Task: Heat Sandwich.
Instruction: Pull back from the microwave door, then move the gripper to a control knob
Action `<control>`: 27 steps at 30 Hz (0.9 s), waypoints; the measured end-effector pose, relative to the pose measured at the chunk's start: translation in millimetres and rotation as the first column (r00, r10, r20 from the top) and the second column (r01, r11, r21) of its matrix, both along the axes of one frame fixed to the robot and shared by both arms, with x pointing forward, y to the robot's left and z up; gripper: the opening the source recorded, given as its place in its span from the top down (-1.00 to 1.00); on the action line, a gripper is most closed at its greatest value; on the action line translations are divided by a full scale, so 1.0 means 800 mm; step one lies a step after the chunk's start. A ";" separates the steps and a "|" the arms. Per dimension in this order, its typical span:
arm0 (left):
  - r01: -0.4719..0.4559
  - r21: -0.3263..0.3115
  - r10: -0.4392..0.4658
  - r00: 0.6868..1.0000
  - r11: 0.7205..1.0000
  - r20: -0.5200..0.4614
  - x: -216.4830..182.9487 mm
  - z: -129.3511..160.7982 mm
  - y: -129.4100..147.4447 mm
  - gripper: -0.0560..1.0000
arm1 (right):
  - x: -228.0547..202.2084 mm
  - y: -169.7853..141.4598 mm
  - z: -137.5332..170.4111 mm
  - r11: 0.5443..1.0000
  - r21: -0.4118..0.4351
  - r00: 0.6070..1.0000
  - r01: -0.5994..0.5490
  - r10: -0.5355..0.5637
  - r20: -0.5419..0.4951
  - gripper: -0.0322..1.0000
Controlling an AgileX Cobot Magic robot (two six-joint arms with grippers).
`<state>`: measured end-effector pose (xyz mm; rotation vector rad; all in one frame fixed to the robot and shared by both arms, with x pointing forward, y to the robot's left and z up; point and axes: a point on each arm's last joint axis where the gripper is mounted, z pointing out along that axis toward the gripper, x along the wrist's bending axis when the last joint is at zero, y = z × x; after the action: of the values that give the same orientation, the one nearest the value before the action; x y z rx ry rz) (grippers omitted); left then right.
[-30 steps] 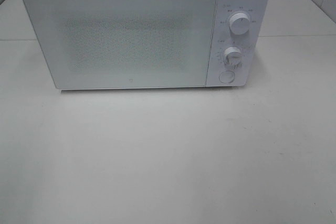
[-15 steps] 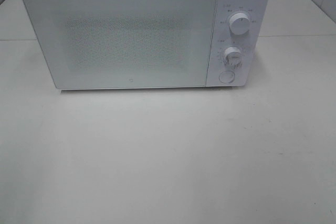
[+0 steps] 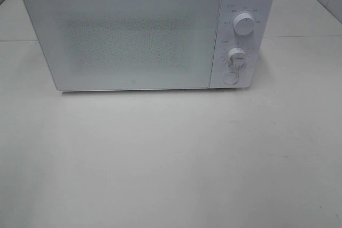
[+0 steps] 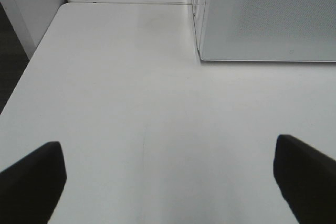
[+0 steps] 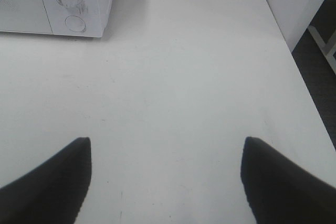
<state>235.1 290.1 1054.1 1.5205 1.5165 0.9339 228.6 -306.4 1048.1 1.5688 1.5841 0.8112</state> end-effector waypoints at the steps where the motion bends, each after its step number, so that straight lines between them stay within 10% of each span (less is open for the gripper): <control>1: 0.000 0.000 0.000 1.000 1.000 0.000 0.000 0.000 0.000 -0.98 | 0.000 0.000 0.000 1.000 0.000 1.000 0.000 0.000 0.000 -0.54; 27: 0.000 0.000 0.000 1.000 1.000 0.000 0.000 0.000 0.000 -0.98 | 0.036 0.002 0.021 1.000 0.004 0.999 -0.013 0.013 -0.032 -0.54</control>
<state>235.1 290.1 1054.1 1.5205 1.5165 0.9339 257.2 -304.7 1065.2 1.5831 1.6182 0.7995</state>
